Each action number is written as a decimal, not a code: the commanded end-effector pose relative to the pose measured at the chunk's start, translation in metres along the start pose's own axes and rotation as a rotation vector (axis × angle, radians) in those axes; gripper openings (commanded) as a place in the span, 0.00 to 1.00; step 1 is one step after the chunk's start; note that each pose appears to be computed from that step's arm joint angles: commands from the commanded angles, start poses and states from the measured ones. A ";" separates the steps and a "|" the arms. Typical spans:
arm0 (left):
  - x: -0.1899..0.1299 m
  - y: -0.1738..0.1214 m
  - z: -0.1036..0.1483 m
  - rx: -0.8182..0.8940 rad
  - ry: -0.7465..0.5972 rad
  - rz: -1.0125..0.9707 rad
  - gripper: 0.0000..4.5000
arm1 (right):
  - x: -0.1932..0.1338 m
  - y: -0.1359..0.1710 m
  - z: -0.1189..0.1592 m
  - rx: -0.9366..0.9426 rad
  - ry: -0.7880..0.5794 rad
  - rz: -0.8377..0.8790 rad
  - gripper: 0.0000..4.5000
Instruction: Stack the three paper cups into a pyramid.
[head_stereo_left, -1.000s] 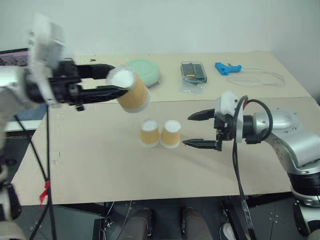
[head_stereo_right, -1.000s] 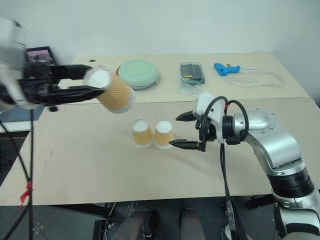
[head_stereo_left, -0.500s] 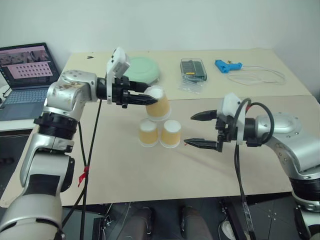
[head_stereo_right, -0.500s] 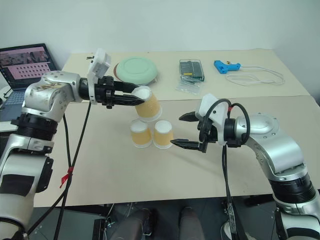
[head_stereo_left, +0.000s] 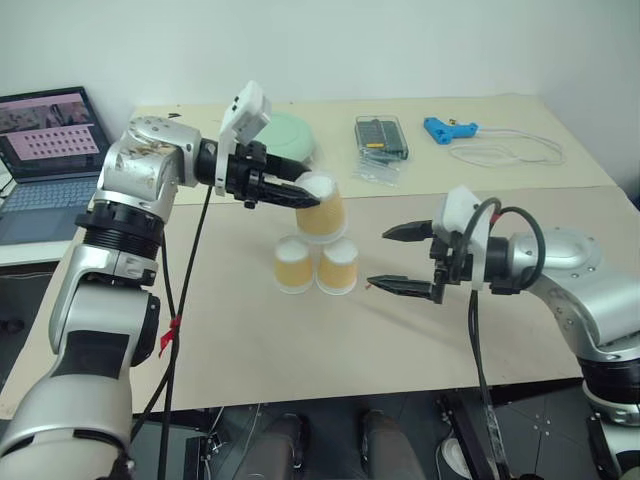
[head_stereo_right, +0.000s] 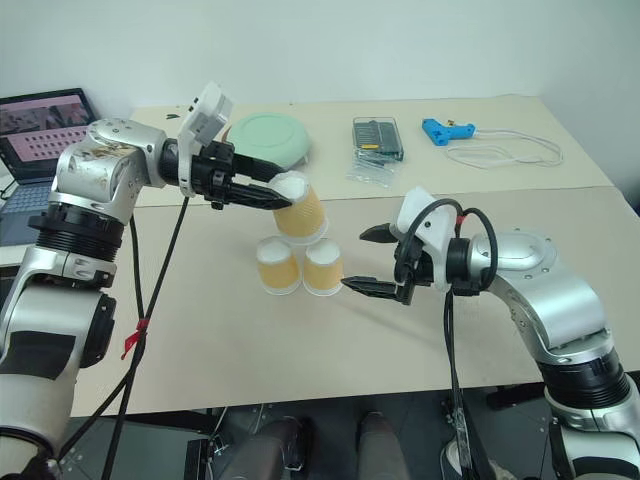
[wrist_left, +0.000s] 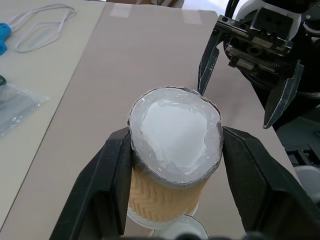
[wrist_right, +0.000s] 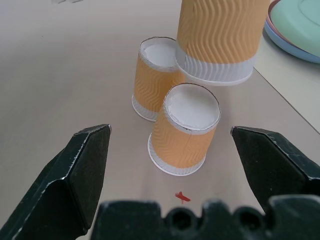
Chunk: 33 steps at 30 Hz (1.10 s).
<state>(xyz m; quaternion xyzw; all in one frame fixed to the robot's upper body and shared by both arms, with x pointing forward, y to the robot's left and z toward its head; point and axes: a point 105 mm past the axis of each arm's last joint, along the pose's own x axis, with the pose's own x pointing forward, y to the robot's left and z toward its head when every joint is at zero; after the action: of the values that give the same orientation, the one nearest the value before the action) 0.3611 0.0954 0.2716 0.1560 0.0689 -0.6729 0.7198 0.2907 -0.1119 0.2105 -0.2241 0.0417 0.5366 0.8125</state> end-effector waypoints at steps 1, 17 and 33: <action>-0.001 -0.007 0.006 0.041 0.025 -0.029 0.50 | -0.002 -0.001 0.010 -0.039 -0.026 -0.014 1.00; 0.004 -0.010 -0.005 0.023 0.049 -0.052 0.50 | -0.002 -0.003 0.009 -0.033 -0.026 -0.024 1.00; 0.000 -0.001 0.001 0.022 0.027 0.001 0.98 | -0.003 -0.003 0.008 -0.031 -0.028 -0.026 1.00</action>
<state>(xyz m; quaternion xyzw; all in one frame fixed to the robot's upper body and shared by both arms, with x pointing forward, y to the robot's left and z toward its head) 0.3604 0.0948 0.2521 0.1599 0.1017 -0.6752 0.7129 0.2922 -0.1110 0.2091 -0.2200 0.0421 0.5344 0.8150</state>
